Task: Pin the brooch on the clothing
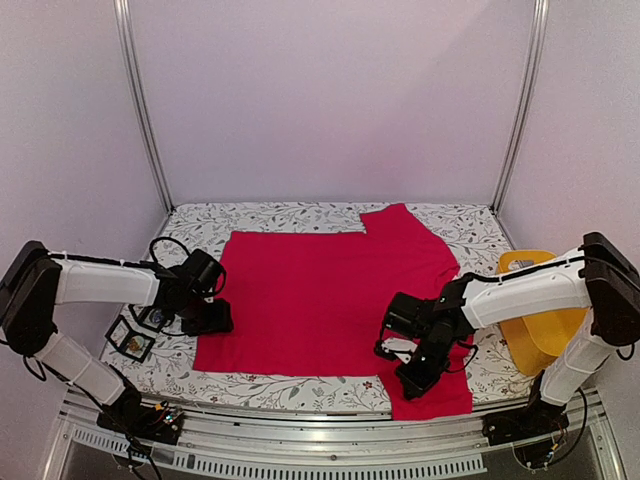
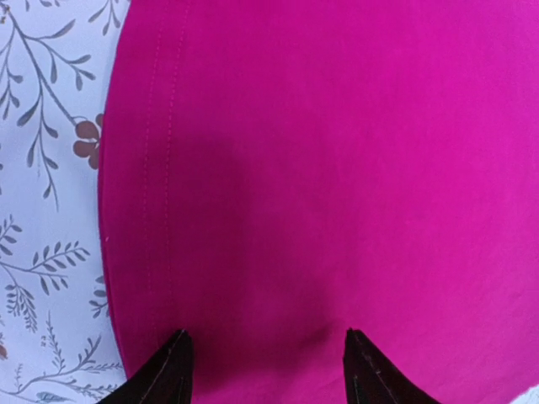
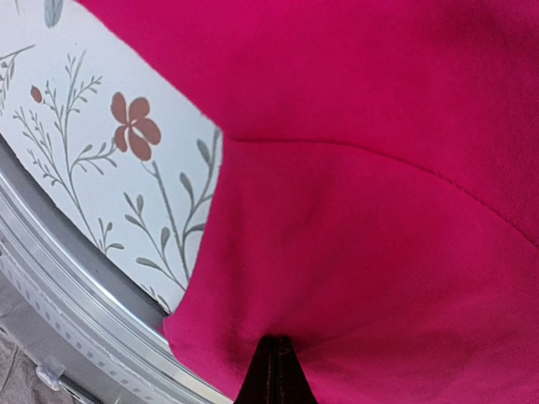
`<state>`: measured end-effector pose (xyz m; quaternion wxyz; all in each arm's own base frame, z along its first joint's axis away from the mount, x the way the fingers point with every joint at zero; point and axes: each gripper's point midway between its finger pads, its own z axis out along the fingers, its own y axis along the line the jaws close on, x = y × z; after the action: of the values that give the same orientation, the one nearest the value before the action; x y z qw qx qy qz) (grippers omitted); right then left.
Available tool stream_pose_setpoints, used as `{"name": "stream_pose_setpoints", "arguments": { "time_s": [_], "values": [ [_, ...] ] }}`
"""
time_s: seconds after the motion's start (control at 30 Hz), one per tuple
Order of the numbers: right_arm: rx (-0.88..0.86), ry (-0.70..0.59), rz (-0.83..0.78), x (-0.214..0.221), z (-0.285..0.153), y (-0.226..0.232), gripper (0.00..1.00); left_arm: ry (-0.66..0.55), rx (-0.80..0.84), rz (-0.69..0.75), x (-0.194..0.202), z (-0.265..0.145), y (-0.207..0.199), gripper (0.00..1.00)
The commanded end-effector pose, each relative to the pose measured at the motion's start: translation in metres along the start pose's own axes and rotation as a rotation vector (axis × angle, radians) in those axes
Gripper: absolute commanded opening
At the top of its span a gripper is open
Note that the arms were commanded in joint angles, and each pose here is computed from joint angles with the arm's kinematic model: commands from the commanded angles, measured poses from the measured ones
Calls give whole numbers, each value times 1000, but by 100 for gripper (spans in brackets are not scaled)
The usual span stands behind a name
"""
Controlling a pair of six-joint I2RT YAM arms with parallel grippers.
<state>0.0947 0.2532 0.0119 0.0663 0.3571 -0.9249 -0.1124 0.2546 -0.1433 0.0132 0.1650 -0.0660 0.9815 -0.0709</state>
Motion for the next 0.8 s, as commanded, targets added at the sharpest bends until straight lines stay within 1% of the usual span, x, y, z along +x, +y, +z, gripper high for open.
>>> {"name": "stream_pose_setpoints", "arguments": {
  "time_s": [0.0,0.1,0.2,0.33,0.4,0.43,0.53,0.6,0.67,0.77],
  "values": [
    [-95,160,2,45,17,19,0,88,-31,-21,35,0,15,61],
    [-157,180,-33,54,11,35,0,120,-51,-22,50,0,23,61],
    [-145,157,-57,47,1,37,0,129,-58,-18,57,-1,25,61],
    [-103,33,-103,7,-23,41,0,89,-55,-2,44,-7,18,61],
    [-70,-49,-81,-19,-40,32,0,63,-44,15,33,-13,10,61],
    [-44,-101,-57,-35,-50,22,0,44,-35,29,26,-17,5,61],
    [67,-305,116,-84,-94,-41,0,-74,-15,71,-12,-34,-11,62],
    [158,-438,253,-112,-127,-91,0,-159,14,95,-45,-43,-26,63],
    [252,-522,391,-129,-150,-144,0,-239,61,86,-88,-51,-40,63],
    [346,-656,504,-160,-184,-206,0,-312,100,74,-140,-48,-52,63]
  ]
}}
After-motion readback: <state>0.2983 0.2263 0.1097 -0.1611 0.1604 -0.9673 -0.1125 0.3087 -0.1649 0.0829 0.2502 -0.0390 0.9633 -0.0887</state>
